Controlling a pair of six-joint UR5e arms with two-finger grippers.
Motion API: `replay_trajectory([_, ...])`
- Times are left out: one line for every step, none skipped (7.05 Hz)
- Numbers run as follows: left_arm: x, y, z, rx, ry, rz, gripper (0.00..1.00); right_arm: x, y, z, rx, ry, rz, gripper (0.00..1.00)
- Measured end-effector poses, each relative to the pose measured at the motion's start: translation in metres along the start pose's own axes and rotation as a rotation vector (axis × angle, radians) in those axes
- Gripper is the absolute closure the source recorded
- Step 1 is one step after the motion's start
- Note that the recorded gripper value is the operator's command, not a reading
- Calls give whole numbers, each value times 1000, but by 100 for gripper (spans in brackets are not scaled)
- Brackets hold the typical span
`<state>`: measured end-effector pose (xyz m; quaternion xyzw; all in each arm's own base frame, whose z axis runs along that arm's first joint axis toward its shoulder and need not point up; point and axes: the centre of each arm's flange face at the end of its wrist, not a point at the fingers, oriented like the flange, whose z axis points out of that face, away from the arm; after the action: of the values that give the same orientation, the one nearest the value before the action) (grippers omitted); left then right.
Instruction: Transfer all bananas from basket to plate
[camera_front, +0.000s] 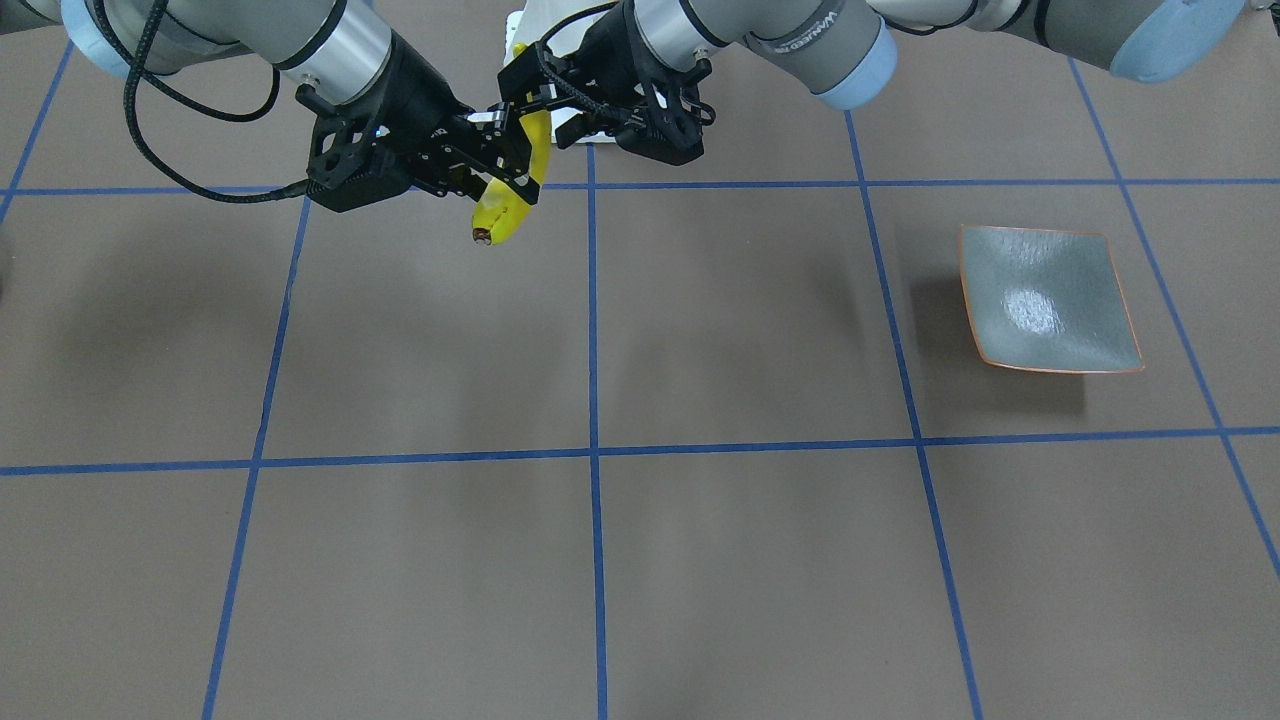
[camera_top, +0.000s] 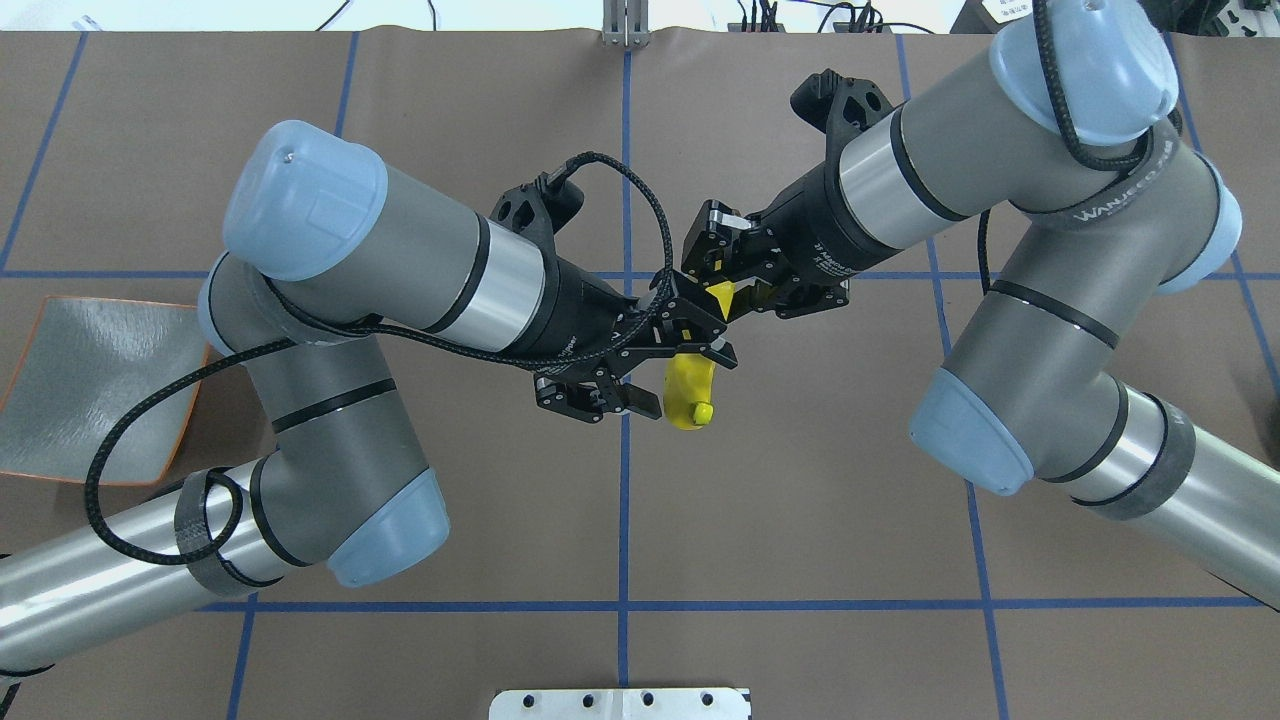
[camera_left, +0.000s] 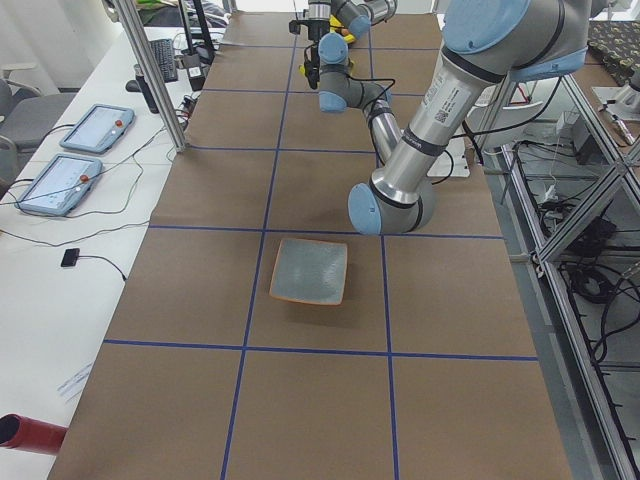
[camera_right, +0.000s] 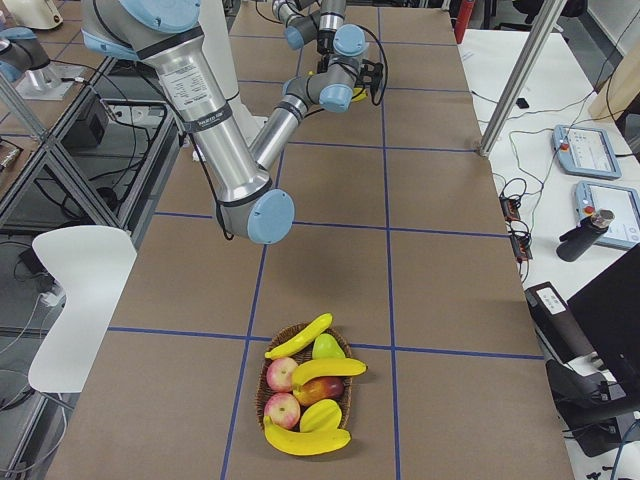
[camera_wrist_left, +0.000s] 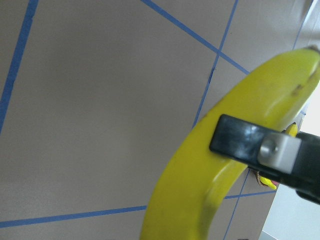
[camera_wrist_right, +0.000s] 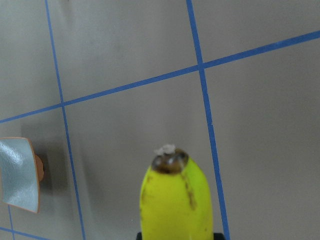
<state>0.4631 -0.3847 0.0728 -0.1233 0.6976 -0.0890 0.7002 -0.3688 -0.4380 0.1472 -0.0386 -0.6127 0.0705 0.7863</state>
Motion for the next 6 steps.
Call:
replay_trajectory([-1, -1, 2, 2, -2, -2, 28, 0, 1, -2, 0, -3, -2, 100])
replay_trajectory([-1, -1, 3, 3, -3, -3, 46, 0, 2, -3, -1, -5, -4, 100])
replay_trajectory([-1, -1, 3, 3, -3, -3, 75, -1, 3, -4, -2, -6, -5, 100])
replay_trajectory([0, -1, 3, 3, -2, -2, 100, 0, 3, -4, -4, -6, -5, 100])
replay_trajectory([1, 0, 3, 2, 0, -3, 100, 0, 3, -4, -4, -6, -5, 100])
replay_trajectory([1, 1, 4, 0, -2, -6, 100, 0, 3, -3, -5, -5, -4, 68])
